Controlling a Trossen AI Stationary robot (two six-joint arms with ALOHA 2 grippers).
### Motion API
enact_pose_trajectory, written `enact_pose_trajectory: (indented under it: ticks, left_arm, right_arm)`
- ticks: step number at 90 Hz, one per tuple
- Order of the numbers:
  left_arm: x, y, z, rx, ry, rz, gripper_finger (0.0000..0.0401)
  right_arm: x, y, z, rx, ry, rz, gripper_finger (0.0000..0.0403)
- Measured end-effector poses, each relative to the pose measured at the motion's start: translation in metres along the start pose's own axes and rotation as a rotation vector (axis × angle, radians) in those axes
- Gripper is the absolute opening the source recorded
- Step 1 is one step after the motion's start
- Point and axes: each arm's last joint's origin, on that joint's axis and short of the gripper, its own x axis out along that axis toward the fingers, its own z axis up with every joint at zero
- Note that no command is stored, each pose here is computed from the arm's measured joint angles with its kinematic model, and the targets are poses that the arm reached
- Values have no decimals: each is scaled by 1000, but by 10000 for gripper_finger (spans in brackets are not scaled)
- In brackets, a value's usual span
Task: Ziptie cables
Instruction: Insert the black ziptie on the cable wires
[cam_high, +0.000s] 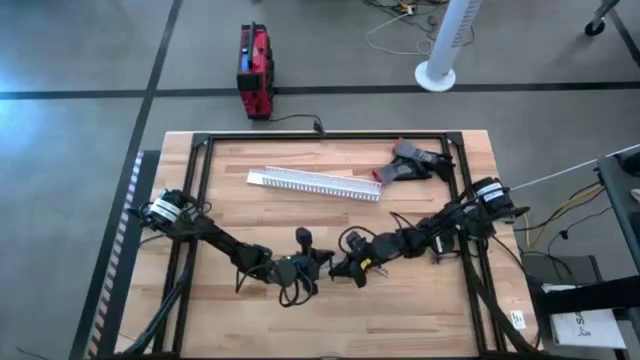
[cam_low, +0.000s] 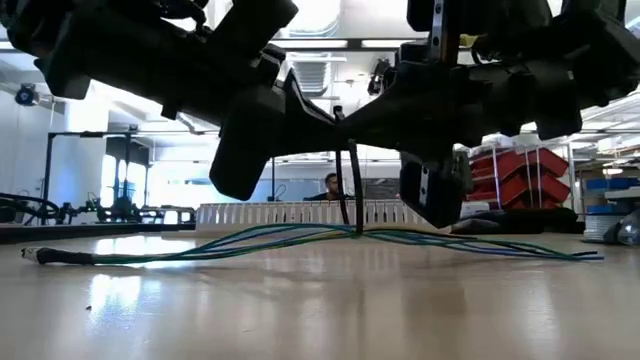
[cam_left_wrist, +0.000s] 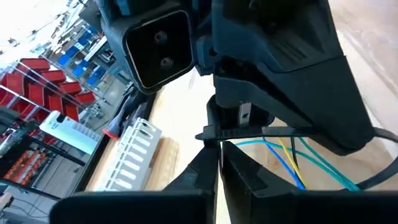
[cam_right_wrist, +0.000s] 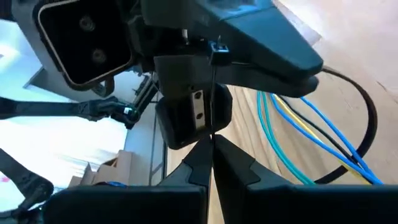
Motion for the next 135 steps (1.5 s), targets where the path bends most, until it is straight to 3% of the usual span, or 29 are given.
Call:
enact_pose_trajectory:
  ticks: [135]
  left_arm:
    - [-3, -4, -7, 110, 75, 16, 0]
  right_arm:
    - [-5, -16, 33, 61, -37, 16, 0]
